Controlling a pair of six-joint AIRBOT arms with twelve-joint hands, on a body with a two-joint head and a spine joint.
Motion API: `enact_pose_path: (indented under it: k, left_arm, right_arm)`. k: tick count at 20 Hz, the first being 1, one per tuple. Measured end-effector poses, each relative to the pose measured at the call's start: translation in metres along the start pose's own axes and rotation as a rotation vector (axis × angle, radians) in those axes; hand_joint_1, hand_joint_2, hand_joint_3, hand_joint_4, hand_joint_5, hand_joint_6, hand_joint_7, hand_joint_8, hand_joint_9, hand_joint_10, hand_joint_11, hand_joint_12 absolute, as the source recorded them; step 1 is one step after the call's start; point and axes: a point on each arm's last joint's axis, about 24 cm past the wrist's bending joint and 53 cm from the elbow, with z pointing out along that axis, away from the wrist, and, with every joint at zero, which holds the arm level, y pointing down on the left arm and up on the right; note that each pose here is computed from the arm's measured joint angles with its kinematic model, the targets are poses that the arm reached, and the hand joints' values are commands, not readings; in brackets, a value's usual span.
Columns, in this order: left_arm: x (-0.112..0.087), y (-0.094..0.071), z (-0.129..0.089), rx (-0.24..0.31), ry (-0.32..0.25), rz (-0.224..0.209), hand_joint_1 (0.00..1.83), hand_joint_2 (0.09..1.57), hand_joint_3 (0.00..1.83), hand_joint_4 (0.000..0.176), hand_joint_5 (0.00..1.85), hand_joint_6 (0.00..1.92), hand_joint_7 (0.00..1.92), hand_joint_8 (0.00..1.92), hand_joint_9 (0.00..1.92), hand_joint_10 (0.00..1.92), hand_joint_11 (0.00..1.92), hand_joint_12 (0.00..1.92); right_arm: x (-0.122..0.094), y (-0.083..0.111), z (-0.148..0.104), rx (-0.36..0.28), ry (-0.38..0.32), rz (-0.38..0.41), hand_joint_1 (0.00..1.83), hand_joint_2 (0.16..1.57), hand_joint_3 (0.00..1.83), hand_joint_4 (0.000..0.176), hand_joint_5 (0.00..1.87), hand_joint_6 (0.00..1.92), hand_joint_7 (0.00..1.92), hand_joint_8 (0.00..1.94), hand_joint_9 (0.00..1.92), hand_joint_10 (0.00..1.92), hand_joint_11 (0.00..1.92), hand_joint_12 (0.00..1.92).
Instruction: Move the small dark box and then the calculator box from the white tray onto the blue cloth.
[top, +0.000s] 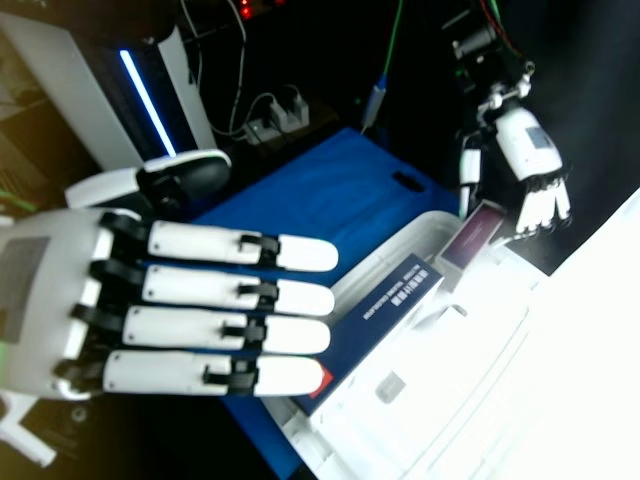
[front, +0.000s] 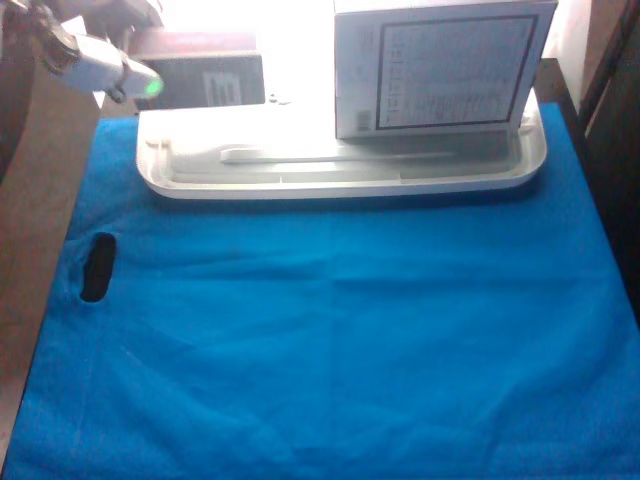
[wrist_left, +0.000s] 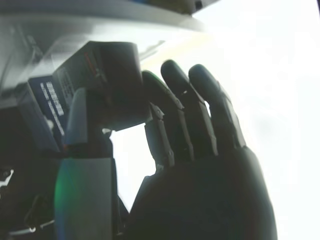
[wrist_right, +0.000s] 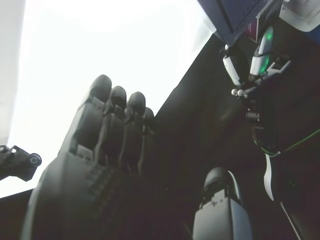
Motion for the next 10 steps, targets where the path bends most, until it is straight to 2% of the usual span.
enact_pose_path:
  k: [2, 3, 4, 5, 7, 9, 10]
  left_arm:
    - [-0.007, -0.012, -0.011, 0.047, -0.014, 0.001, 1.2, 1.19, 0.0, 0.0, 0.91, 0.98, 0.8, 1.4, 0.8, 0.81, 0.53, 1.3]
    - [-0.009, -0.02, -0.017, 0.075, -0.019, 0.003, 1.21, 1.19, 0.0, 0.0, 0.84, 1.0, 0.86, 1.38, 0.78, 1.04, 0.52, 1.41]
    - [-0.011, -0.028, -0.022, 0.103, -0.024, 0.0, 1.22, 1.19, 0.0, 0.0, 0.82, 1.02, 0.87, 1.38, 0.76, 1.14, 0.51, 1.47]
    - [-0.01, -0.035, -0.025, 0.133, -0.026, -0.005, 1.22, 1.2, 0.0, 0.0, 0.79, 1.04, 0.85, 1.43, 0.77, 1.17, 0.55, 1.4]
    - [-0.006, -0.044, -0.035, 0.174, -0.021, -0.006, 1.21, 1.2, 0.0, 0.0, 0.84, 0.98, 0.81, 1.48, 0.73, 1.19, 0.51, 1.38]
    - [0.002, -0.054, -0.039, 0.209, -0.003, 0.0, 1.22, 1.17, 0.0, 0.0, 0.9, 0.91, 0.86, 1.39, 0.75, 1.18, 0.47, 1.41]
    - [0.006, -0.058, -0.041, 0.226, 0.008, 0.002, 1.22, 1.17, 0.0, 0.0, 0.91, 0.9, 0.86, 1.38, 0.75, 1.15, 0.48, 1.41]
  right_arm:
    - [0.003, 0.0, 0.001, -0.002, 0.003, 0.003, 0.16, 0.95, 0.0, 0.005, 0.23, 0.0, 0.39, 0.0, 0.36, 0.0, 0.25, 0.2]
    - [0.003, 0.0, 0.001, -0.001, 0.004, 0.005, 0.16, 0.96, 0.0, 0.017, 0.24, 0.0, 0.36, 0.0, 0.37, 0.0, 0.25, 0.2]
    - [0.004, -0.001, 0.001, -0.001, 0.004, 0.008, 0.17, 0.97, 0.0, 0.026, 0.25, 0.01, 0.34, 0.0, 0.37, 0.0, 0.24, 0.19]
    - [0.005, -0.002, 0.0, 0.002, 0.007, 0.008, 0.18, 0.96, 0.0, 0.018, 0.26, 0.01, 0.33, 0.0, 0.38, 0.01, 0.24, 0.19]
    - [0.006, -0.004, 0.0, 0.008, 0.009, 0.008, 0.18, 0.95, 0.0, 0.022, 0.28, 0.0, 0.41, 0.01, 0.36, 0.0, 0.24, 0.18]
    - [0.003, -0.007, -0.002, 0.018, -0.004, 0.02, 0.15, 0.96, 0.0, 0.0, 0.26, 0.0, 0.44, 0.01, 0.35, 0.0, 0.25, 0.19]
    - [0.002, -0.008, -0.003, 0.021, -0.006, 0.023, 0.15, 0.96, 0.0, 0.0, 0.25, 0.0, 0.44, 0.01, 0.35, 0.0, 0.25, 0.19]
